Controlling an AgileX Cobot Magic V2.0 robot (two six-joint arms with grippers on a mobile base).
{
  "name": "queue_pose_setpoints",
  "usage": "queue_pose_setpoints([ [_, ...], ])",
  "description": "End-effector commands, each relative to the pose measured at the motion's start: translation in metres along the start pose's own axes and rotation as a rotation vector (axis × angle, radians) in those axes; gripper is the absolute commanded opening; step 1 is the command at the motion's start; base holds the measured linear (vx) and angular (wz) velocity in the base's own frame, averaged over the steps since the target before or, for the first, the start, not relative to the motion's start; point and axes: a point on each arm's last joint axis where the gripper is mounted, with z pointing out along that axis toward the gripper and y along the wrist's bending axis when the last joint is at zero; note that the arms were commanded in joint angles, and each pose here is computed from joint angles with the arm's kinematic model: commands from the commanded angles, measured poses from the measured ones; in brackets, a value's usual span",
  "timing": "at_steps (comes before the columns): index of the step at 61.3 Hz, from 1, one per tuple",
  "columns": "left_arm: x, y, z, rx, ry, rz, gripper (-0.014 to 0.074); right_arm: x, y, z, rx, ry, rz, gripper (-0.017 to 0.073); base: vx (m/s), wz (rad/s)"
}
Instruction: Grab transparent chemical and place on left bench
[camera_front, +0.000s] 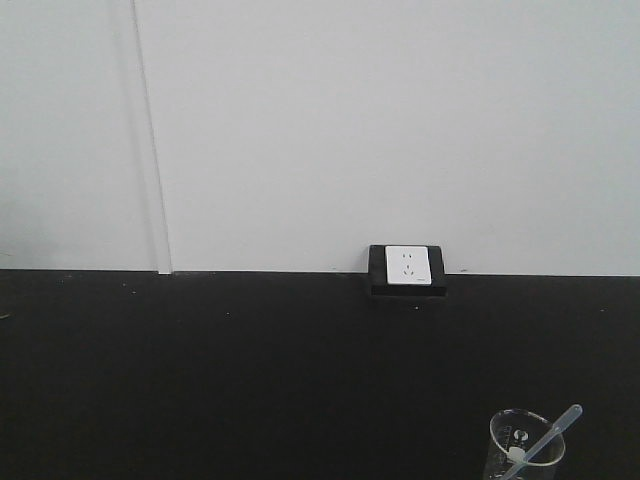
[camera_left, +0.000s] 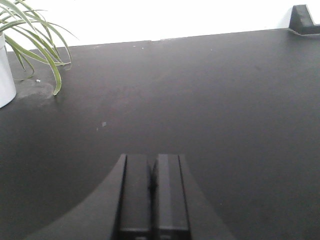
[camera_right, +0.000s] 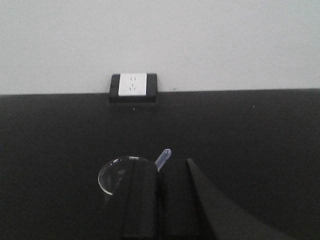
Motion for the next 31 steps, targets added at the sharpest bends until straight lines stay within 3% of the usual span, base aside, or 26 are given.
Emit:
queue_pose_setpoints([
  [1,-0.003,0.000,-0.001,-0.002,-0.081,-0.009,-0.0003,-0.021,0.001,0.019,-0.013,-0.081,-0.013,0.0268,0.00,0.00],
  [12,-0.003,0.000,-0.001,-0.002,-0.081,-0.009,-0.0003,-0.015,0.004,0.055,-0.041,-0.114,-0.008,0.0478,0.00,0.00],
  [19,-0.003,0.000,-0.001,-0.002,-0.081,-0.009,-0.0003,-0.009,0.004,0.076,-0.052,-0.141,0.014,0.0513,0.00,0.00],
  [31,-0.003,0.000,-0.001,-0.002,-0.081,-0.009,-0.0003,0.014,-0.009,0.106,0.081,-0.090,0.238,0.0510,0.00,0.00],
])
